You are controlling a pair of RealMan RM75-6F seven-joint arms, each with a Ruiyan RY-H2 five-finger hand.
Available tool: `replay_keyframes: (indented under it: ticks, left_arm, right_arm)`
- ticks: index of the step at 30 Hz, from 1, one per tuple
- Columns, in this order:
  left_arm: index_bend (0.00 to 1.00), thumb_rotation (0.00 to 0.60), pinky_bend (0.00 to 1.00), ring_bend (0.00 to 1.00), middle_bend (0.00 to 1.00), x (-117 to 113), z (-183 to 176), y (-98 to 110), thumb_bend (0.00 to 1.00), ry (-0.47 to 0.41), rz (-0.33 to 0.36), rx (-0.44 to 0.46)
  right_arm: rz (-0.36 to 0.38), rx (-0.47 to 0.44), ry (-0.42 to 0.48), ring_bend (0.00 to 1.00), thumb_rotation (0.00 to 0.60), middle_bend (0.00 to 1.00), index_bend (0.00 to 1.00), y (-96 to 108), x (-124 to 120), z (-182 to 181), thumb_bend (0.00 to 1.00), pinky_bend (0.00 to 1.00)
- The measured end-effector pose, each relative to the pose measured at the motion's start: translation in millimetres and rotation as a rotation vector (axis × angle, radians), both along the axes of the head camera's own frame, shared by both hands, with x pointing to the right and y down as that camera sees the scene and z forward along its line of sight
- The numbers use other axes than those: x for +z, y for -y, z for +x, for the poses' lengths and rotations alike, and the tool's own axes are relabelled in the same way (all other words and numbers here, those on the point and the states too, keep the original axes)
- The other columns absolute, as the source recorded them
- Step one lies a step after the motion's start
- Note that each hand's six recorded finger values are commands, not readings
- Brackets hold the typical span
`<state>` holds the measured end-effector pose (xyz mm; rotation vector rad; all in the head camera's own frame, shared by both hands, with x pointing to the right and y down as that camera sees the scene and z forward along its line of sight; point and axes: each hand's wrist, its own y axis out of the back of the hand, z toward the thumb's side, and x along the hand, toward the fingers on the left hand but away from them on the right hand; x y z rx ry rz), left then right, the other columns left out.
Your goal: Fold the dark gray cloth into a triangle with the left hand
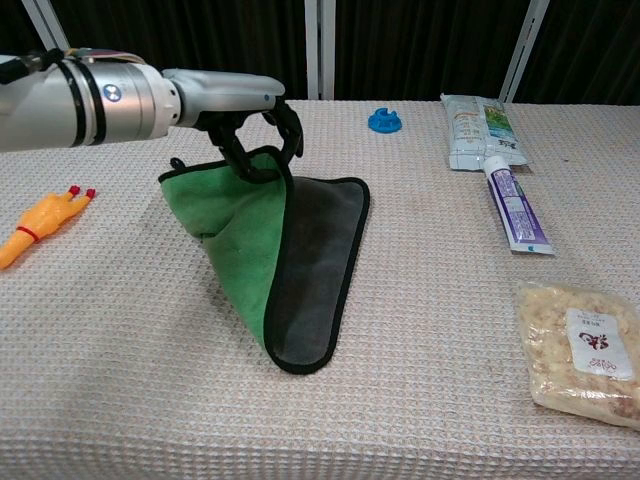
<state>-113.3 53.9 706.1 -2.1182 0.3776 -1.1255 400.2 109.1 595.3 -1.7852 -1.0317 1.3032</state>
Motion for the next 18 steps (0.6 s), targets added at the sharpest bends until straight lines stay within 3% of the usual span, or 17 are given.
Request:
replay_keyframes:
  ticks: [8, 18]
  left_arm:
    - [0.63, 0.6, 0.14, 0.19, 0.25, 11, 45, 18, 0.54, 0.049, -0.003, 0.04]
    - [0.62, 0.6, 0.14, 0.19, 0.24, 37, 83, 17, 0.54, 0.113, -0.038, 0.065]
  right_arm:
    - [-0.002, 0.011, -0.006, 0.0, 0.6, 0.14, 0.1, 0, -1, 4, 0.29, 0.04]
    - [-0.007, 0.03, -0.014, 0.0, 0.6, 0.14, 0.1, -3, -2, 13, 0.29, 0.04]
